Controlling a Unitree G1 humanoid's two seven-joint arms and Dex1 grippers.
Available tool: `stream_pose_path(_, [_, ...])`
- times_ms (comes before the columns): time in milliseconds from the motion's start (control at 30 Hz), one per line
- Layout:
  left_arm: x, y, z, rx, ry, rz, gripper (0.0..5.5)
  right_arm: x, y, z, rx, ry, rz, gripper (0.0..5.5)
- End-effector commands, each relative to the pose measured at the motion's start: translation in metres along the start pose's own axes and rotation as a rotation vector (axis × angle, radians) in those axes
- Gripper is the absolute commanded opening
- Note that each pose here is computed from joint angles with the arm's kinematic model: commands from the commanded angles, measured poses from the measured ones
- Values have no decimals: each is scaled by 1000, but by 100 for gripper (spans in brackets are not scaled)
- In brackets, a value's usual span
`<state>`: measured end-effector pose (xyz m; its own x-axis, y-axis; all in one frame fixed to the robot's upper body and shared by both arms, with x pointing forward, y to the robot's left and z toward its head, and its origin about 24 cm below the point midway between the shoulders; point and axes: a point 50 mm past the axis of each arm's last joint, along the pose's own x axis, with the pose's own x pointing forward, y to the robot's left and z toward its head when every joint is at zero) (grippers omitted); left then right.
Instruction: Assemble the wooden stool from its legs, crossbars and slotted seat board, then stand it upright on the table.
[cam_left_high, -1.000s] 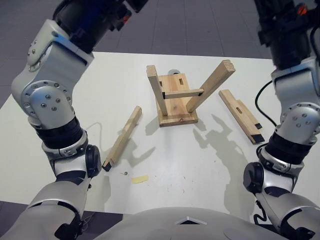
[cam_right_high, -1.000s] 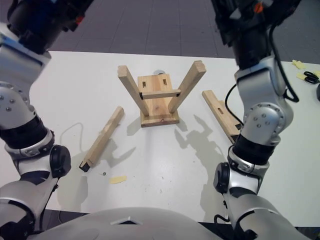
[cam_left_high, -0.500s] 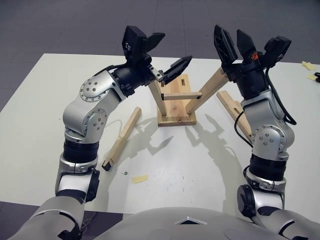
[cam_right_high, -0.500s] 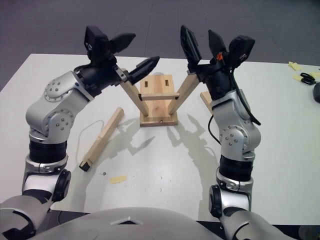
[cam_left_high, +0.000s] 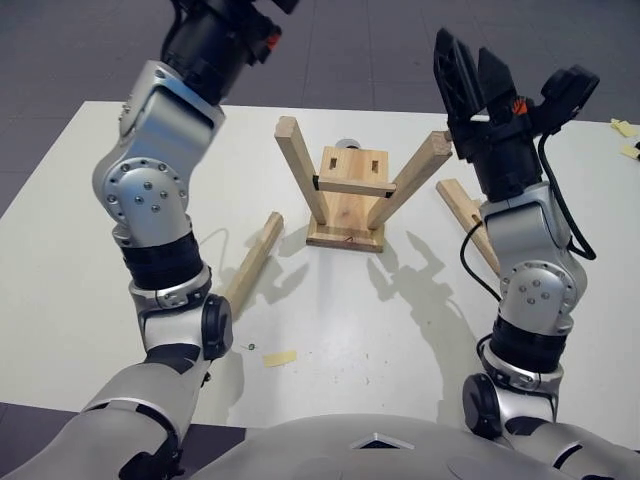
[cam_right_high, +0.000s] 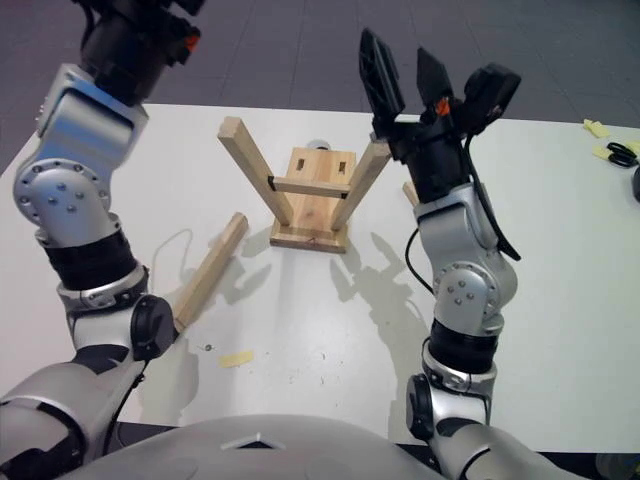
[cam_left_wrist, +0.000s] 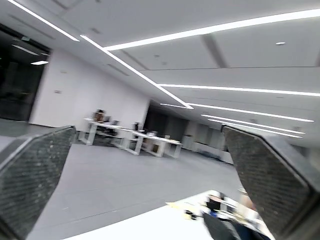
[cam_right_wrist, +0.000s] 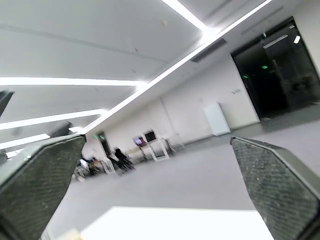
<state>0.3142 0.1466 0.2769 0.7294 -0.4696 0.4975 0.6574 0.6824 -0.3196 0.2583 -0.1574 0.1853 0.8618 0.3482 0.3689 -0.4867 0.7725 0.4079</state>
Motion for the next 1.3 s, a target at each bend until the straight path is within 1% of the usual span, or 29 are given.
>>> stream_pose_path(33, [-17,23,-2,43,17,133,540,-23,0,-23,-37,176,-18,537])
stream_pose_path(100, [-20,25,-5,42,22,159,540,-28,-7,-34,-92,245,-77,537])
stream_pose_path(167, [-20,25,-10,39,29,165,540,-30,-29,-34,-263,288,-184,537])
stream_pose_path(200, [-20,24,-12,37,33,165,540,-29,-42,-27,-359,288,-236,537])
stream_pose_path(267, [-20,23,-15,38,46,161,540,-23,-73,8,-611,218,-370,537])
stream_pose_path(333, [-21,23,-18,37,53,162,540,-12,-85,49,-768,93,-430,537])
stream_pose_path(400, [-22,23,-19,32,54,163,540,3,-74,73,-764,-34,-377,537])
stream_pose_path(500, [-20,21,-24,26,69,145,540,18,-46,82,-696,-150,-233,537])
stream_pose_path(533, [-20,19,-25,26,75,134,540,19,-39,84,-687,-185,-189,537])
stream_pose_path(600, [-21,17,-28,20,82,125,540,19,-33,90,-643,-245,-160,537])
stream_pose_path(700, [-24,17,-31,22,94,120,540,17,-30,92,-605,-262,-126,537])
stream_pose_path(767, [-25,19,-33,32,103,126,540,19,-20,78,-506,-183,-32,537])
stream_pose_path(800, [-26,19,-34,36,110,126,540,19,-20,63,-438,-104,-28,537])
stream_pose_path(867, [-26,18,-37,45,123,120,540,13,-29,26,-335,84,-104,537])
stream_pose_path(900, [-26,16,-38,45,127,115,540,5,-36,0,-261,198,-166,537])
stream_pose_path(967, [-26,14,-40,41,129,111,540,-13,-48,-42,-134,374,-285,537])
stream_pose_path(1033, [-25,13,-41,41,139,100,540,-28,-56,-75,-104,542,-337,537])
stream_pose_path(1100, [-25,12,-43,41,150,93,540,-37,-66,-92,-139,643,-380,537])
stream_pose_path(1200, [-24,10,-45,48,167,82,540,-45,-86,-101,-184,702,-522,537])
stream_pose_path(1233, [-24,9,-45,48,169,79,540,-47,-90,-102,-189,714,-551,537])
stream_pose_path(1300, [-25,9,-45,49,170,80,540,-50,-85,-110,-166,764,-517,537])
